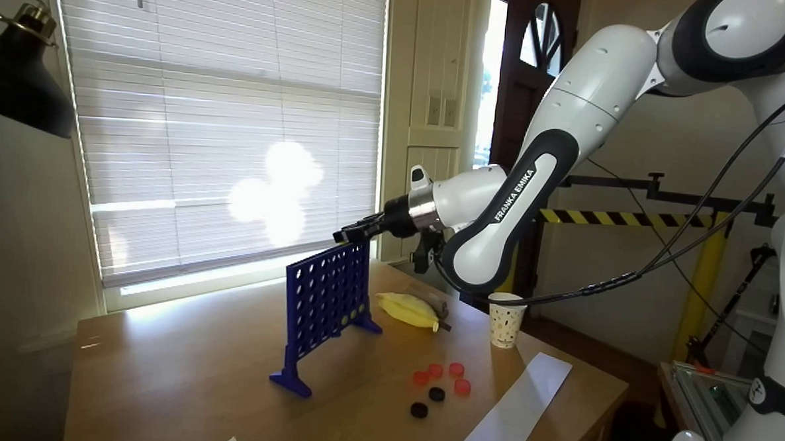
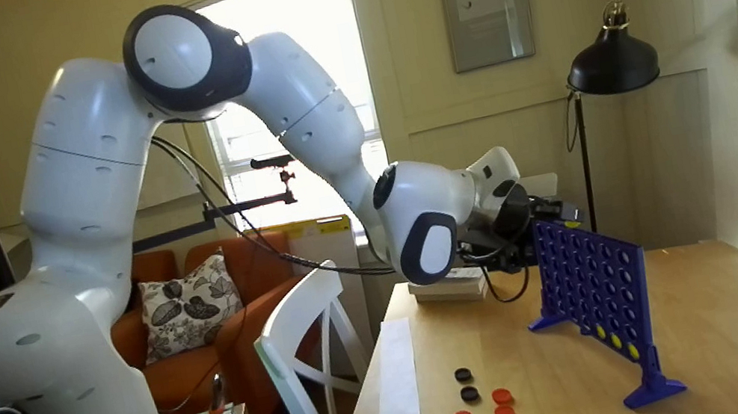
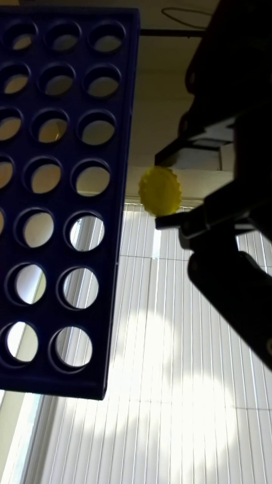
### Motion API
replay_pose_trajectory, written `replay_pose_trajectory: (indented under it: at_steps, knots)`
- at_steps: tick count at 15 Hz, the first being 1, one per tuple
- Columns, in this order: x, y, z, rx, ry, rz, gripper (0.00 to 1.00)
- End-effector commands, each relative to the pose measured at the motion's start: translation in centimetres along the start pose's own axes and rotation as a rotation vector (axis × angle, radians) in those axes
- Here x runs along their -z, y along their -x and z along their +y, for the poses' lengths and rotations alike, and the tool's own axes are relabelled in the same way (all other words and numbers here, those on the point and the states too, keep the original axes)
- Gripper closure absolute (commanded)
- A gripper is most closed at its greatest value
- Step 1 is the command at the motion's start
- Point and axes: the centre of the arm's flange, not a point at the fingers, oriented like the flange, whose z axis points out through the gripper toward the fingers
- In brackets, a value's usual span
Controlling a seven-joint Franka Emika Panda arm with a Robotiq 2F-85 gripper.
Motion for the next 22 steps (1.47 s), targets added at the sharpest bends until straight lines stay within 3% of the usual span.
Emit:
replay_pose_trajectory:
  at_steps: [1,22]
  knots:
    - [-1.2,0.1,0.3,-0.009,-0.025,0.031,0.89]
    - [-2.8,0.9,0.1,0.001,-0.036,0.032,0.89]
